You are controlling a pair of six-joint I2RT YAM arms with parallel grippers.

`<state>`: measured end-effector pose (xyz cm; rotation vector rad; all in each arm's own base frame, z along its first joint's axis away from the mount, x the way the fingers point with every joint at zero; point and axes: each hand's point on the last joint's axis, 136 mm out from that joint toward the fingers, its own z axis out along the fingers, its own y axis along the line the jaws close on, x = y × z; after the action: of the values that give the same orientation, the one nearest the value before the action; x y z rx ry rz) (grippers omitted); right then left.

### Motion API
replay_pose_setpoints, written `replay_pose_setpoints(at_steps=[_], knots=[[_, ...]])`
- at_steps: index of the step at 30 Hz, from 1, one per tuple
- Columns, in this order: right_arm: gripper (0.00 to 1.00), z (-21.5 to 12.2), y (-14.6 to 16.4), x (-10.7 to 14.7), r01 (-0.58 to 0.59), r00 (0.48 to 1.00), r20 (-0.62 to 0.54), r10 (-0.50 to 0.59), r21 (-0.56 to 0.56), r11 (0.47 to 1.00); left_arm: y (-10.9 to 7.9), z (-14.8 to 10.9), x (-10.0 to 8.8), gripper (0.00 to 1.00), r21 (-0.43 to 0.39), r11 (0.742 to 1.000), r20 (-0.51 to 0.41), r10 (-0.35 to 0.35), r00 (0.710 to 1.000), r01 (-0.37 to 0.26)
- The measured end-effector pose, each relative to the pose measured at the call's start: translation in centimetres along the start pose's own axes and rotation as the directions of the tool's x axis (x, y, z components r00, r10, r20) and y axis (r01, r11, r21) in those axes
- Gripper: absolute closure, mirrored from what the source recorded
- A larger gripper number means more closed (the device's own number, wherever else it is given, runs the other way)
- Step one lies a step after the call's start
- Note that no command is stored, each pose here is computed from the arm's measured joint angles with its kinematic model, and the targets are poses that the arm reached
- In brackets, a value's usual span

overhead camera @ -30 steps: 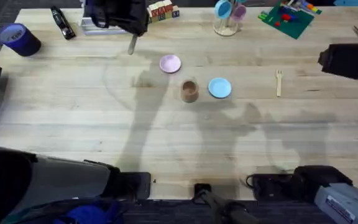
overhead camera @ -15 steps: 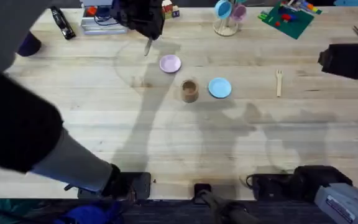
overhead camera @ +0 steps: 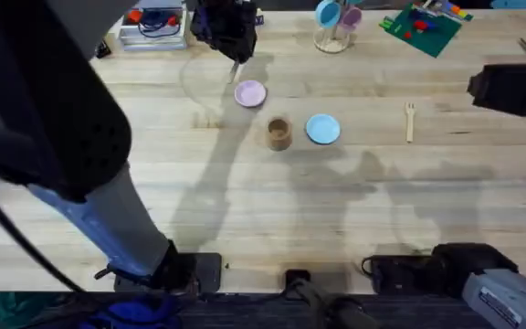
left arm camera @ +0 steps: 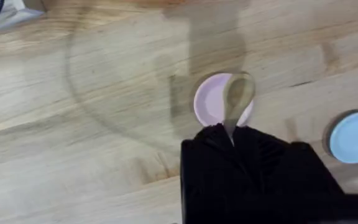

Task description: Pick up a utensil and set it on the pink plate, then put the other utensil in the container.

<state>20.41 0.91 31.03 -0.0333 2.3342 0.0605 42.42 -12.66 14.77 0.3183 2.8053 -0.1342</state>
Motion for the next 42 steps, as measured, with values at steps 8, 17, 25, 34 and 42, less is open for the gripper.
replay_pose_setpoints(at_steps=[8,17,25,34,42], knots=[[0.005,0.0,0.0,0.0,0.0,1.0,0.0,0.0,0.0,1.0,0.1,3.2,0.2,0.96,-0.003,1.0,-0.05,0.0,0.999,0.0],[0.005,0.0,0.0,0.0,0.0,1.0,0.0,0.0,0.0,1.0,0.2,6.3,1.3,0.959,-0.006,1.0,-0.121,0.0,0.993,0.0],[0.005,0.0,0.0,0.0,0.0,1.0,0.0,0.0,0.0,1.0,-1.0,6.6,1.4,0.958,0.016,1.0,-0.128,0.021,0.992,-0.019],[0.005,0.0,0.0,0.0,0.0,1.0,0.0,0.0,0.0,1.0,-1.7,7.9,2.0,0.959,0.042,0.999,-0.158,0.027,0.987,-0.021],[0.005,0.0,0.0,0.0,0.0,1.0,0.0,0.0,0.0,1.0,-1.7,8.3,2.3,0.959,0.043,0.999,-0.175,0.027,0.984,-0.019]])
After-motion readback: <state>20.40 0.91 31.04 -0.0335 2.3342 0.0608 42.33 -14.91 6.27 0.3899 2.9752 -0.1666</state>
